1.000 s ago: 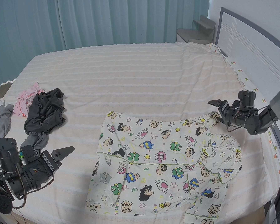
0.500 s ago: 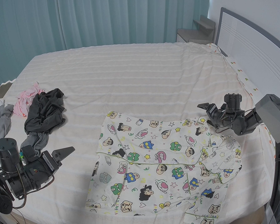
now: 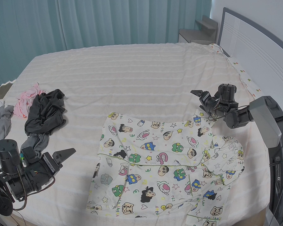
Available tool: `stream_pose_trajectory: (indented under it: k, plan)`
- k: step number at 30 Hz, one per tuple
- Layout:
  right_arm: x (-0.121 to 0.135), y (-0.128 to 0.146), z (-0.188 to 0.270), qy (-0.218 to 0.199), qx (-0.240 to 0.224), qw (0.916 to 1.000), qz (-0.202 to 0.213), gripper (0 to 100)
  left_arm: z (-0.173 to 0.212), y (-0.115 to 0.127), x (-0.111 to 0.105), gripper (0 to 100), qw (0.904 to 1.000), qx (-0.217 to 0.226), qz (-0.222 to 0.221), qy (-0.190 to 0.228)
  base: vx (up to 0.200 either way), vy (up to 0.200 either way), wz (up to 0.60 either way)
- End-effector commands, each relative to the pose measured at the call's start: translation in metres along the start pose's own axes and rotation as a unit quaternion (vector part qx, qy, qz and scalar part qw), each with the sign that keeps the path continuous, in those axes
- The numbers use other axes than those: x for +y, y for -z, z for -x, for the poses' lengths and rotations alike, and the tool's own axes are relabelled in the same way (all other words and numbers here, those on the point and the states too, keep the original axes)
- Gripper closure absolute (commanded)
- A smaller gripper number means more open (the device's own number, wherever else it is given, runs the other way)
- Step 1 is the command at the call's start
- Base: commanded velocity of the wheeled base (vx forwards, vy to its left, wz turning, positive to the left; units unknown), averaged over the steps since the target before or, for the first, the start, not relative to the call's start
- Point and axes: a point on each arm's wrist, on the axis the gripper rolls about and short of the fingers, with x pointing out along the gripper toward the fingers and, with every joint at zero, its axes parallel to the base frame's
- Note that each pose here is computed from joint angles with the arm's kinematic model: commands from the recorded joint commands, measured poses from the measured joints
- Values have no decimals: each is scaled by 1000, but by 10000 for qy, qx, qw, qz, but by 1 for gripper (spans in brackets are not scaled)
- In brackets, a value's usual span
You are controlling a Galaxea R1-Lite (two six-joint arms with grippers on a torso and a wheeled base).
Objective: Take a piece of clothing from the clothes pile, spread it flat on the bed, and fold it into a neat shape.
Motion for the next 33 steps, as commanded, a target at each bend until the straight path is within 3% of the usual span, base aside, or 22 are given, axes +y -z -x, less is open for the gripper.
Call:
stream_pose_trajectory:
  k: [1,9,13,16,22,28,31,33]
  plan:
    - [8,-1,-10,-324,-179,9993,106,0,-1,0,0,0,10000,11,4,-12,0,0,0]
    - [14,-7,11,-208,-174,9996,72,0,0,0,1,0,10000,10,5,-23,0,0,0]
    - [29,-10,60,51,-26,10000,2,0,1,1,1,0,10000,33,-21,-3,0,0,0]
    - [44,-8,125,239,65,9996,-120,0,2,9,-2,0,9996,237,-95,101,0,0,0]
    - [39,15,223,434,12,9988,-204,0,1,32,-11,0,9948,886,-319,379,0,0,0]
    - [15,34,256,243,-183,9994,-173,0,-19,53,-11,0,9870,1527,-472,171,0,0,0]
    - [11,32,260,-230,-308,9993,6,0,-39,69,3,0,9787,1964,-477,-362,0,0,0]
    - [11,32,260,-227,-324,9992,6,0,-40,69,3,0,9785,1973,-470,-376,0,0,0]
